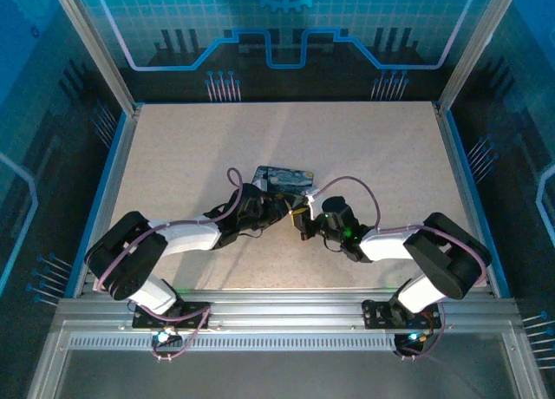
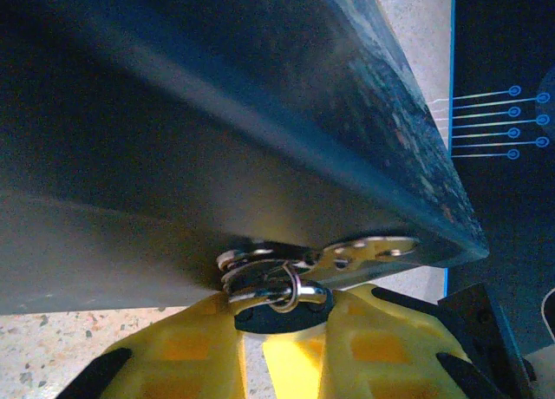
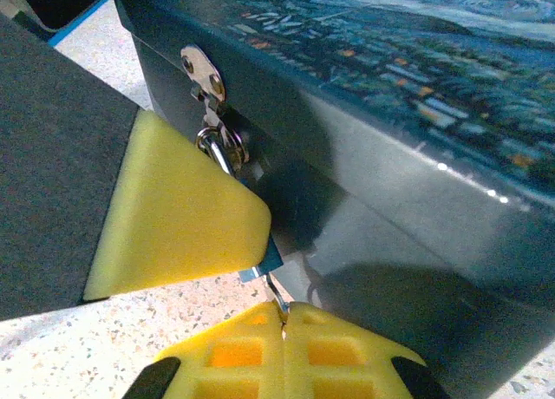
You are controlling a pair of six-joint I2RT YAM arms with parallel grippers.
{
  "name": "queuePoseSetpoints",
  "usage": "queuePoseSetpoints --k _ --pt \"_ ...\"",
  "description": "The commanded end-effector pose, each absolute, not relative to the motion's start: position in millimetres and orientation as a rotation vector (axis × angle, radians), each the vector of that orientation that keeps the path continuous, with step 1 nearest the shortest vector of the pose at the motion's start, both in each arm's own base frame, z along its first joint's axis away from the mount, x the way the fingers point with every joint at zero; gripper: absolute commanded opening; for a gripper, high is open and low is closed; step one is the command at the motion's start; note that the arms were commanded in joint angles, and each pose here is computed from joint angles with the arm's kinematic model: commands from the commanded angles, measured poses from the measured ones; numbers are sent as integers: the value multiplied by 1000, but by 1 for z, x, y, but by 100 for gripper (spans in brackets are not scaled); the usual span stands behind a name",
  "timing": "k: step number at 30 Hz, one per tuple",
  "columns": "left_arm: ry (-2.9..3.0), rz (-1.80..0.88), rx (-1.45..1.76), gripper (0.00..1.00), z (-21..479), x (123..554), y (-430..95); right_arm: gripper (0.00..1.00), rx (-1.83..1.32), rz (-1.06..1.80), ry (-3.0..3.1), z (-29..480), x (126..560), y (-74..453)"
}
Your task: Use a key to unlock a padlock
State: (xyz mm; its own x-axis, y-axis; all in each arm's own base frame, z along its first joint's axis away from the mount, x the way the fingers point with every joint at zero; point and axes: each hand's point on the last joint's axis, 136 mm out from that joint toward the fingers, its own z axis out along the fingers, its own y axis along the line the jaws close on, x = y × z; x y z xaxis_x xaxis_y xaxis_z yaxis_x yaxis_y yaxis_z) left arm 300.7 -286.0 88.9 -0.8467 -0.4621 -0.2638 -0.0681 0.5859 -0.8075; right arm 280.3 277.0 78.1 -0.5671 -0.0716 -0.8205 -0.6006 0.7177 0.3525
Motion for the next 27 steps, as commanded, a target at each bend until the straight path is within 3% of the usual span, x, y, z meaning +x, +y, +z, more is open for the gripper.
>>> queuePoseSetpoints --k 1,11,19,27 --pt "2446 -1261 -340 12 80 278 -308 1 -526 1063 1738 176 288 316" --pt "2458 -1265 -335 13 75 276 -309 0 -504 1032 1772 166 292 313" --pt "2477 -1272 -359 15 59 276 -311 0 -409 993 1903 128 289 301" --pt "2493 -1248 -380 28 45 275 -307 0 -275 999 2107 78 273 296"
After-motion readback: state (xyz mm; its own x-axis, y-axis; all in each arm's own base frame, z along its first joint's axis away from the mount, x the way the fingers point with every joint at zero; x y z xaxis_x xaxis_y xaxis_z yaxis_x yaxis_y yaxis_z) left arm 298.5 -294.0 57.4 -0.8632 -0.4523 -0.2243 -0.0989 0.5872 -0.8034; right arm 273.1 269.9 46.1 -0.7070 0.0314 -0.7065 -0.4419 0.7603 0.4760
